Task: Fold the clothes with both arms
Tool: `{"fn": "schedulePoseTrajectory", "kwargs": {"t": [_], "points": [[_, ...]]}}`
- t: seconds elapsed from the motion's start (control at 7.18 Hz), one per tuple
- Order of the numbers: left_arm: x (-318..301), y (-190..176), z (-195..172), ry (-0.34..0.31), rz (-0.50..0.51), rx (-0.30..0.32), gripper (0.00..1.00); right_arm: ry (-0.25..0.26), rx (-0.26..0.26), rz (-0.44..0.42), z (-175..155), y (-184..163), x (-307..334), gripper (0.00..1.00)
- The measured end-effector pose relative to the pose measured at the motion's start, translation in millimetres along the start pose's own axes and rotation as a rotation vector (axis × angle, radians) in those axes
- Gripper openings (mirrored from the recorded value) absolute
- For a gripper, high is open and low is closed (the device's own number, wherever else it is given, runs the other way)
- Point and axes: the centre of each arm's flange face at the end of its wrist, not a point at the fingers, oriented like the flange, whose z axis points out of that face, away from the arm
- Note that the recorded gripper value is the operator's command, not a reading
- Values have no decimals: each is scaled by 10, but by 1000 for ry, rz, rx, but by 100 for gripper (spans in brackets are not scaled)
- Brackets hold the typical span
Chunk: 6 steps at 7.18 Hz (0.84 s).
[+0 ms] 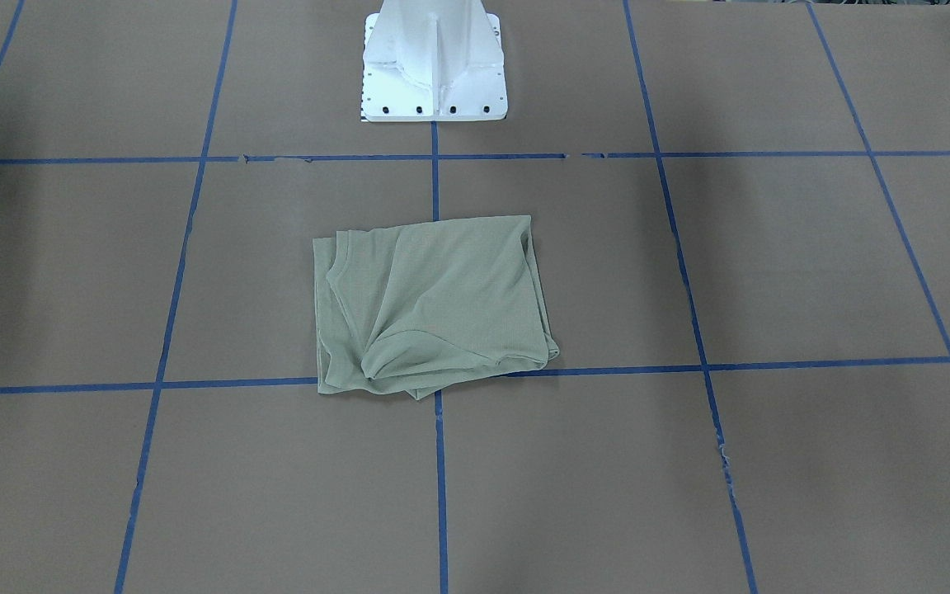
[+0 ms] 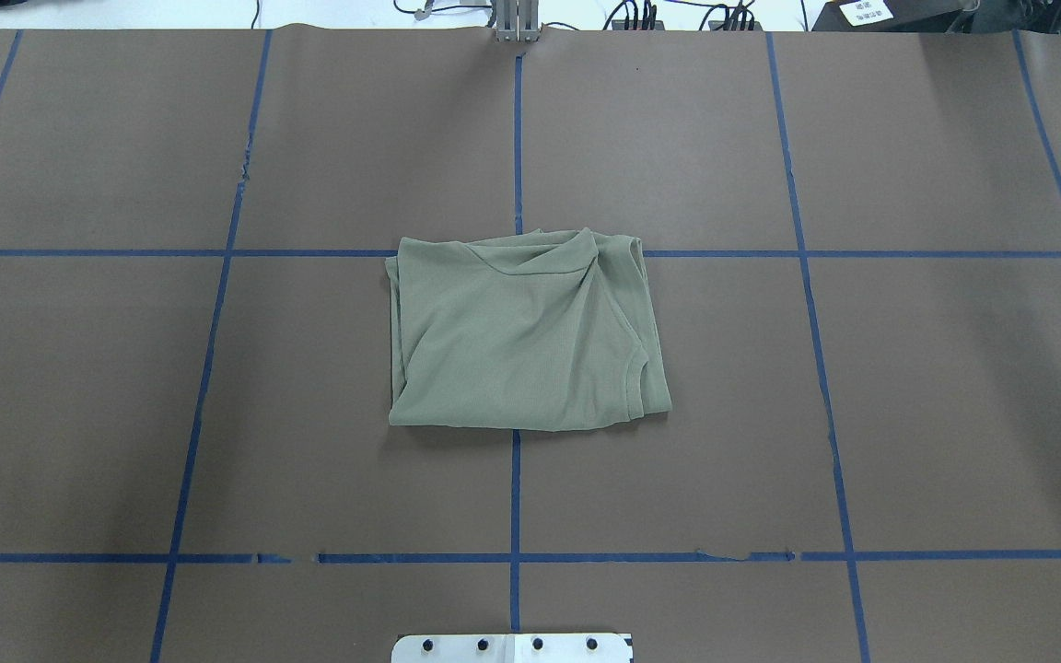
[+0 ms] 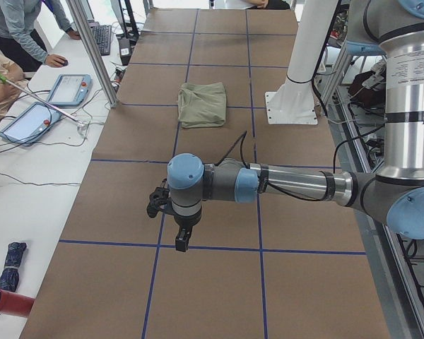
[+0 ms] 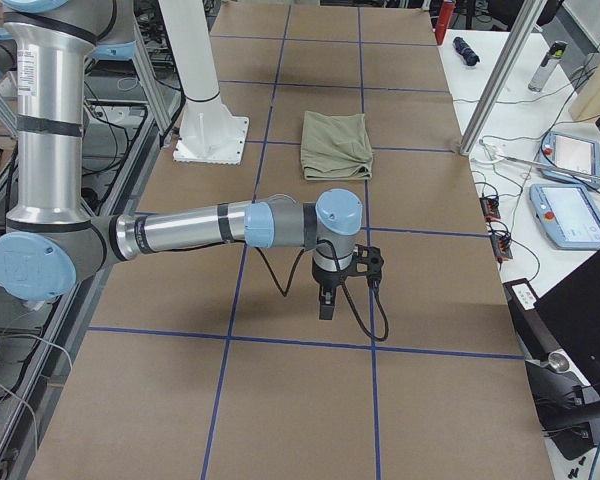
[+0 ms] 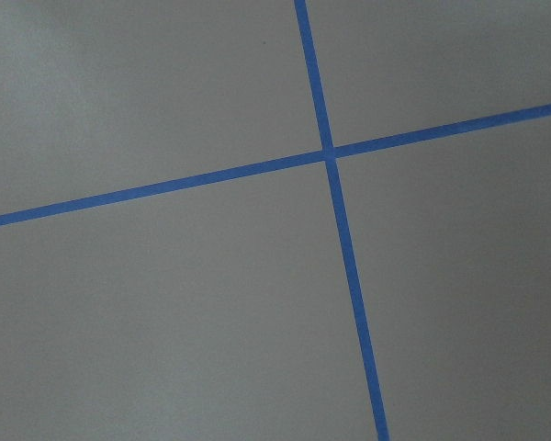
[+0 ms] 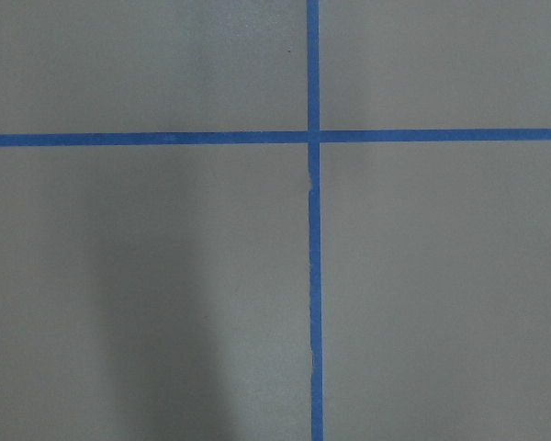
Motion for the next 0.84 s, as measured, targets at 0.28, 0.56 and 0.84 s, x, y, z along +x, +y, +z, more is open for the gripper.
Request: {"fn": "schedulePoseTrajectory", "kwargs": {"t": [0.28, 0.56, 0.84], "points": [[-7, 3, 9, 0, -2, -2, 100, 0, -2, 0, 9, 2, -3, 100], [-15, 6, 18, 1, -3, -4, 100, 0, -4, 2, 20, 6, -3, 100], [-22, 13, 27, 1, -6, -6, 100, 1, -8, 4, 31, 10, -1, 100]]}}
